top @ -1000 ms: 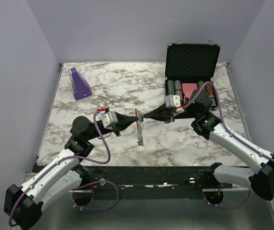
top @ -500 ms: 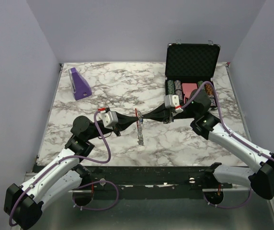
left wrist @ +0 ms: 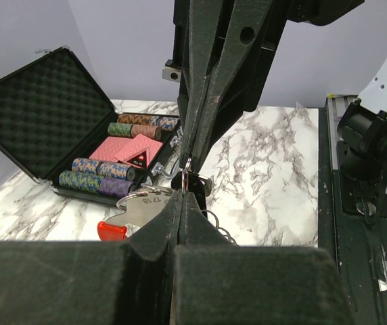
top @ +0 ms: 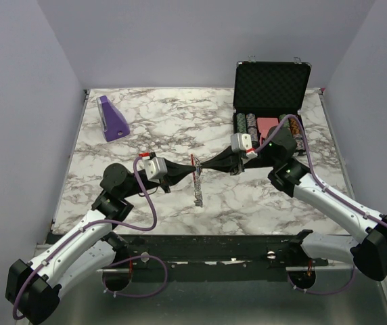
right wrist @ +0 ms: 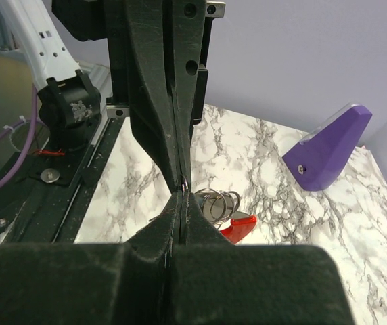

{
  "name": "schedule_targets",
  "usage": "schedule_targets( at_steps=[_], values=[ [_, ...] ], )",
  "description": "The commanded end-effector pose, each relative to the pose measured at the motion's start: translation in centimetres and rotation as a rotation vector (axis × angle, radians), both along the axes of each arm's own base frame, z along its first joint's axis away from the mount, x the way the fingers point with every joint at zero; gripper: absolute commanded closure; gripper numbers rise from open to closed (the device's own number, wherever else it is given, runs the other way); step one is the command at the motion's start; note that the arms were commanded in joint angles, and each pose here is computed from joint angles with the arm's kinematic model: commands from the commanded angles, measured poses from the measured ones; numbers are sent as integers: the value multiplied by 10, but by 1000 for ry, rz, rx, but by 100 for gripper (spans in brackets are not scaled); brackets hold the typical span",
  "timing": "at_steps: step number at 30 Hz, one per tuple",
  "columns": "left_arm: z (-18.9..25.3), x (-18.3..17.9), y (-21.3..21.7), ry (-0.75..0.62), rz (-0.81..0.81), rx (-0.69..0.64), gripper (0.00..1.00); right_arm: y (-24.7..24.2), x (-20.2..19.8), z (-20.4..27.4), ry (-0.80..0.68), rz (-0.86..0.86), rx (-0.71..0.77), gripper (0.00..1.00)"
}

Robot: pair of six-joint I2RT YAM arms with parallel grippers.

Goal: Put the keys on the keyring

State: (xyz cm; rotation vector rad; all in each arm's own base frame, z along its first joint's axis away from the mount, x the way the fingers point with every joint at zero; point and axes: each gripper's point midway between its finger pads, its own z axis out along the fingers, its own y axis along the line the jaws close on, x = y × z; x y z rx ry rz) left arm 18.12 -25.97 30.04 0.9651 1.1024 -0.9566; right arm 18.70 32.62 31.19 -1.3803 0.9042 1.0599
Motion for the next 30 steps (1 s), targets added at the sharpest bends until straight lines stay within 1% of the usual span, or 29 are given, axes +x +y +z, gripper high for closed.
schedule_targets(
  at_steps=[1,30],
  values=[
    [18,-5,-2,-58,-27,-7,100,6,-10,16,-10,47,29,100],
    [13,-5,-6,-42,-49,24,100,7,-9,13,46,44,18,100]
  ],
)
